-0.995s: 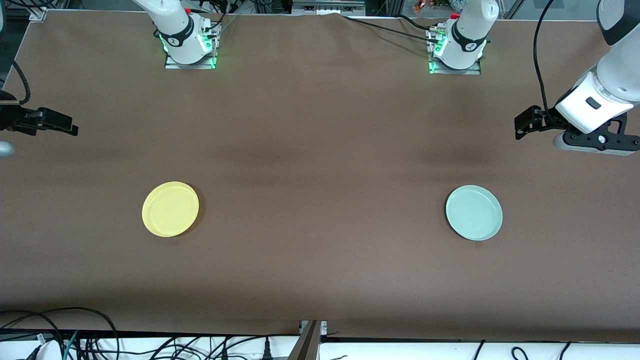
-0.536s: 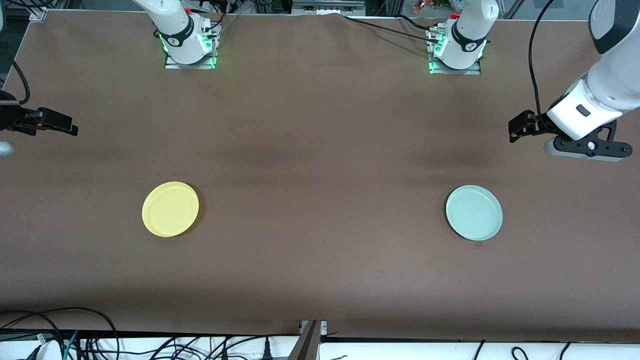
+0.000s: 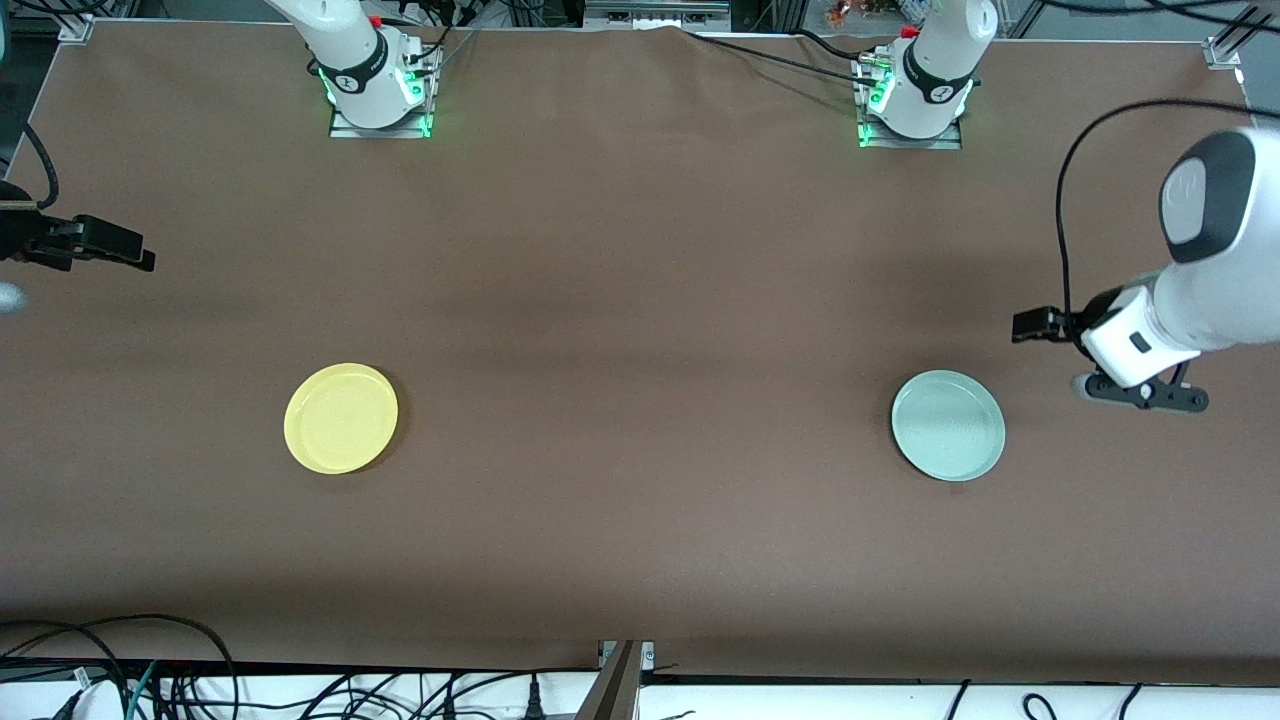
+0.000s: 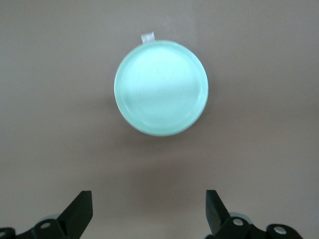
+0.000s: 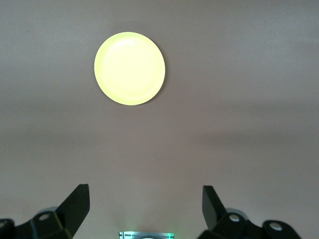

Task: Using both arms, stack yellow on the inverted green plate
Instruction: 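Lower the left gripper to the green plate rim and grasp it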

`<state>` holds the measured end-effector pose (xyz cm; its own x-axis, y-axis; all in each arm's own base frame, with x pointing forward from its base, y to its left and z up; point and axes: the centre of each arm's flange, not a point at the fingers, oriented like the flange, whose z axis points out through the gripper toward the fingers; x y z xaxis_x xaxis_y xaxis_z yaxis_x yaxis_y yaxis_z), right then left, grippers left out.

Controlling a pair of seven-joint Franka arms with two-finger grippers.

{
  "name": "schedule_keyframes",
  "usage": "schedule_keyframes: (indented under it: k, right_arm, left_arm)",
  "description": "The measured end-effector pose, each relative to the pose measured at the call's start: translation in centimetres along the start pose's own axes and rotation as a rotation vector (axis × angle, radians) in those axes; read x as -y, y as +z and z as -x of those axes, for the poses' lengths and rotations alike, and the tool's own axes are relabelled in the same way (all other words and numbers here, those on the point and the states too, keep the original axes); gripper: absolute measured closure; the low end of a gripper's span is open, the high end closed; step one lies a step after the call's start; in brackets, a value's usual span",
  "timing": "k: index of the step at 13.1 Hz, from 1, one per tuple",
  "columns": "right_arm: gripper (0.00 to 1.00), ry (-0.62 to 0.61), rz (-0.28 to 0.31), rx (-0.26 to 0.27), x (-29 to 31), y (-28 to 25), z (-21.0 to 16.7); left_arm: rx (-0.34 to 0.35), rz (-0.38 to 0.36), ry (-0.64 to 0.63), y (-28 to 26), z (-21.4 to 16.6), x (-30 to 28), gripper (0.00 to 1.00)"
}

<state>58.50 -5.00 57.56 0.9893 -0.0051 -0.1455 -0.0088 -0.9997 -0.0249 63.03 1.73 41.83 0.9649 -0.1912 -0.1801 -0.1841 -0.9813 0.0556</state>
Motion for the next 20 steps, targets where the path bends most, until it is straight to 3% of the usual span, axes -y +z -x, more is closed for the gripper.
schedule_keyframes:
  k: [4,11,14,20]
  right_arm:
    - [0.0,0.0,0.0,0.0,0.0,0.0,0.0]
    - [0.0,0.002,0.0,0.0,-0.2,0.0,0.0]
    - [0.0,0.002,0.0,0.001,-0.2,0.1,0.0]
    - [0.0,0.004,-0.001,0.001,-0.3,0.0,0.0]
  left_arm:
    - [-0.05,-0.095,0.214,4.6,-3.6,1.5,0.0]
    - [-0.163,-0.14,0.588,16.5,-7.7,7.9,0.0]
    - [-0.165,-0.101,0.643,20.2,-8.2,8.0,0.0]
    - [-0.161,-0.048,0.667,22.6,-8.4,7.2,0.0]
